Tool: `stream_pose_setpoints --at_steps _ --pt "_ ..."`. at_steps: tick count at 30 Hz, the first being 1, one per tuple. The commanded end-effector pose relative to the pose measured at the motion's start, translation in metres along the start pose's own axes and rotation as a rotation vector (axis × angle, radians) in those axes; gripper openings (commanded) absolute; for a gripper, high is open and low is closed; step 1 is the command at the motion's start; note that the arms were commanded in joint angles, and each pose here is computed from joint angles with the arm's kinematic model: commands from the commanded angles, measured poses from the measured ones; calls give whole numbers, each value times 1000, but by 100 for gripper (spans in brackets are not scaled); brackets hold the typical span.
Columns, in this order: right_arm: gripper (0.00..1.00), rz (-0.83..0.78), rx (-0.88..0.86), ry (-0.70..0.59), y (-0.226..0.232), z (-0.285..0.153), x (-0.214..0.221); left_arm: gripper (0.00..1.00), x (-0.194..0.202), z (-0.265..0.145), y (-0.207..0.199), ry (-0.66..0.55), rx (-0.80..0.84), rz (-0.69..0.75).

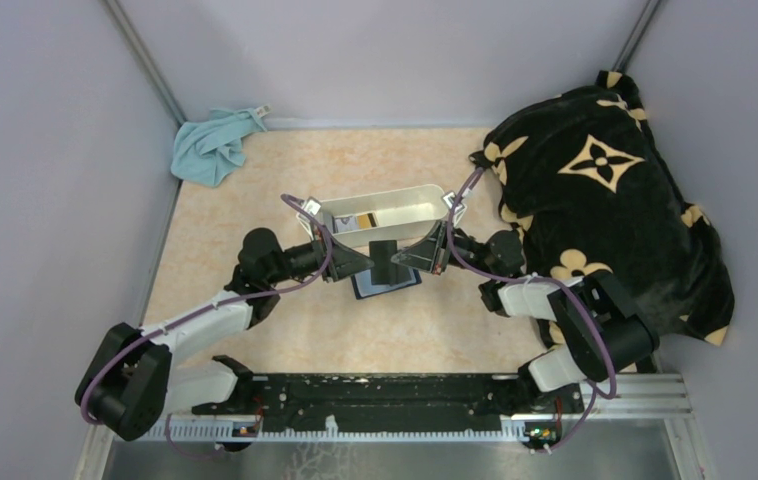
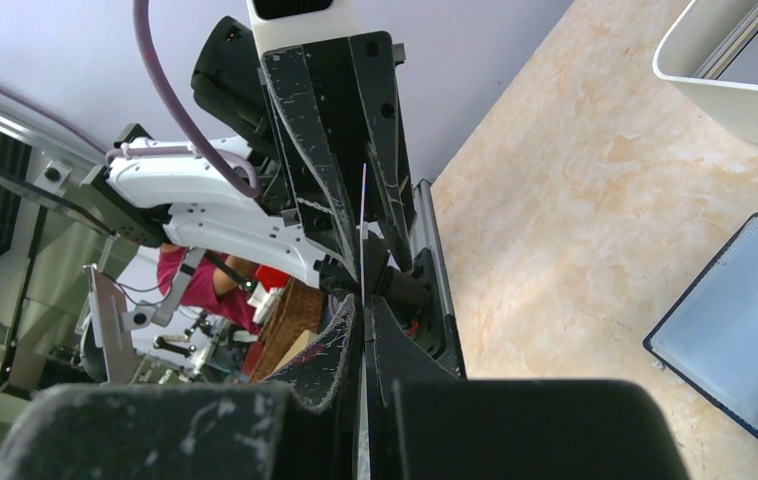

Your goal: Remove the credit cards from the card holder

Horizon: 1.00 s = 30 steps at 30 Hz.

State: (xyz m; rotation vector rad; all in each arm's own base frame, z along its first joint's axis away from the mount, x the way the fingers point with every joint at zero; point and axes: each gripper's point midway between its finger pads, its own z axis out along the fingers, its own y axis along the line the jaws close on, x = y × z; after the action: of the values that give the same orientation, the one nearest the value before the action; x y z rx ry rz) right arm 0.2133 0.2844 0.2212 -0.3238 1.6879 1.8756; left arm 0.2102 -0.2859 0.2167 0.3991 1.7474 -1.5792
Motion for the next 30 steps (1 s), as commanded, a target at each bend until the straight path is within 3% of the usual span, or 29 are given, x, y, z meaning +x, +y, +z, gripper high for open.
stream_pose_setpoints --at_steps 1,8,18,20,22,30 --pt "0 -88 -72 -32 20 6 -12 28 -2 -1 -7 -14 30 16" --pt "0 -78 -67 -24 17 6 -10 19 1 0 -8 0 51 -2" --pt "0 -71 -63 -23 15 5 -7 19 5 3 -11 24 91 -20" --pt "0 -70 -63 -19 14 5 -7 13 5 3 -10 21 86 -20" --pt "0 -69 -66 -18 15 5 -7 0 5 3 -9 18 79 -19" --pt "0 -63 -68 -24 13 5 -7 0 1 5 -11 20 86 -15"
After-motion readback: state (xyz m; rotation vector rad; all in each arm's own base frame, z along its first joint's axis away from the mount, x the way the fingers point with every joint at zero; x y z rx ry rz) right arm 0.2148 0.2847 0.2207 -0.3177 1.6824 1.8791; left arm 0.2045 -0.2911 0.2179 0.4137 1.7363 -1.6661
